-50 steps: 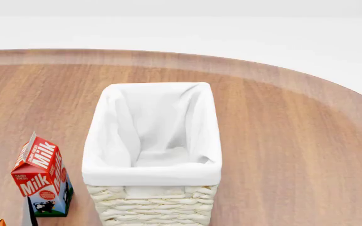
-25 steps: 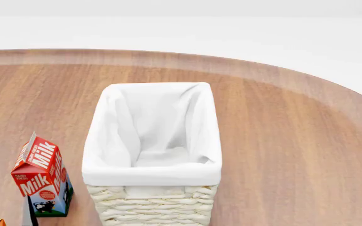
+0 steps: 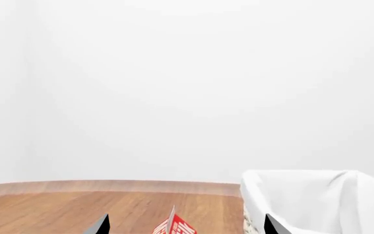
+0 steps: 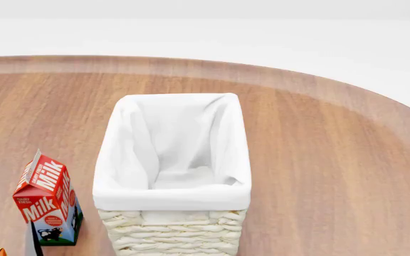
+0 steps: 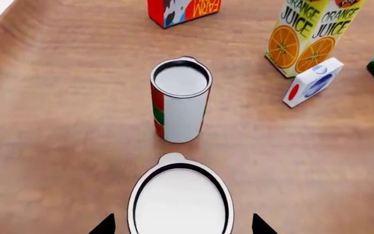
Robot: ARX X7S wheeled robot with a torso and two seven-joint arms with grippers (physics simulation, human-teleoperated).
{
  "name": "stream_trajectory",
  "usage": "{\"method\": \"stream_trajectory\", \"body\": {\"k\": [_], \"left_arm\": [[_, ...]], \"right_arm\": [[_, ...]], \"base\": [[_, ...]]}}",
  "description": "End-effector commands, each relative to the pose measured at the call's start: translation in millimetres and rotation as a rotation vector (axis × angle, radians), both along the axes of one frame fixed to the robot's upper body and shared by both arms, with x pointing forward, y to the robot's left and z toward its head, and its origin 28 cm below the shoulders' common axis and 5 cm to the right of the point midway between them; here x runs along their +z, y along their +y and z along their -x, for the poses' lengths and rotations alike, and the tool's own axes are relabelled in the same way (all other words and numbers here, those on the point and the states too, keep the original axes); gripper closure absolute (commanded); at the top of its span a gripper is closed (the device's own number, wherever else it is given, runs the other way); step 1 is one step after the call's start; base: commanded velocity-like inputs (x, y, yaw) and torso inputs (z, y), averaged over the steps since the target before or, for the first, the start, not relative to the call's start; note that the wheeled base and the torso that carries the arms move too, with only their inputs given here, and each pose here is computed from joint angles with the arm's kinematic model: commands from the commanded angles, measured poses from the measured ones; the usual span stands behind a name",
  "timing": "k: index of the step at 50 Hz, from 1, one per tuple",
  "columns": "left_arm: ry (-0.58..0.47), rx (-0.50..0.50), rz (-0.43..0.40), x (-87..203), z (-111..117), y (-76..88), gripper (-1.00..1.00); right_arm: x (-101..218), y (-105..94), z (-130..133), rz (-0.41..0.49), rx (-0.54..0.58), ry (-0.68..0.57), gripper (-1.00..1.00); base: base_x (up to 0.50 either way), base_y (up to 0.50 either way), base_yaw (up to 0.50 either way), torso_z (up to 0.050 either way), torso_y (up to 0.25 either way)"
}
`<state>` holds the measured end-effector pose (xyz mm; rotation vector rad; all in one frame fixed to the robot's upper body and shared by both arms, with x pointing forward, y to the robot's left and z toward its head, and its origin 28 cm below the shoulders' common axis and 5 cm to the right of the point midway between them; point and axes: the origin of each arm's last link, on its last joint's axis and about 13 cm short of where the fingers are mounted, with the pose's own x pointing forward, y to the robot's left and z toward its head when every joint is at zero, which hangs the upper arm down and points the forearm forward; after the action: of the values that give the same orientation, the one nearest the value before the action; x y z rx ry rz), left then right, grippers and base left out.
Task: Pick up the alphabet soup, and put it in the basket.
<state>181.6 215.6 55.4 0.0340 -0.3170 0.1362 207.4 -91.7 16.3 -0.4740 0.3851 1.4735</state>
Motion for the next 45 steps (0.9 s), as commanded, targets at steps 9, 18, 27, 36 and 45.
{"method": "stream_trajectory", "body": {"k": [9, 18, 27, 36, 45], "left_arm": [[-0.001, -0.001, 0.0, 0.1, 0.1, 0.1, -1.0], [-0.004, 0.001, 0.0, 0.5, 0.9, 0.7, -1.0], [-0.003, 0.002, -0.001, -0.1, 2.0, 0.2, -1.0], [-0.005, 0.002, 0.0, 0.0, 3.8, -0.2, -1.0], [-0.003, 0.002, -0.002, 0.3, 3.0, -0.4, -1.0]], "right_arm": [[-4.1, 6.0, -3.4, 0.014, 0.016, 0.002, -1.0], [-5.3, 9.1, -3.8, 0.021, 0.026, 0.001, -1.0], [-9.8, 11.1, -3.0, 0.033, 0.038, 0.008, -1.0], [-13.4, 12.8, -1.6, 0.037, 0.048, 0.008, -1.0], [-17.5, 14.0, -3.7, 0.029, 0.035, -0.019, 1.0]], "base": [[0.0, 0.0, 0.0, 0.0, 0.0], [0.0, 0.0, 0.0, 0.0, 0.0], [0.0, 0.0, 0.0, 0.0, 0.0], [0.0, 0.0, 0.0, 0.0, 0.0], [0.0, 0.0, 0.0, 0.0, 0.0]]}}
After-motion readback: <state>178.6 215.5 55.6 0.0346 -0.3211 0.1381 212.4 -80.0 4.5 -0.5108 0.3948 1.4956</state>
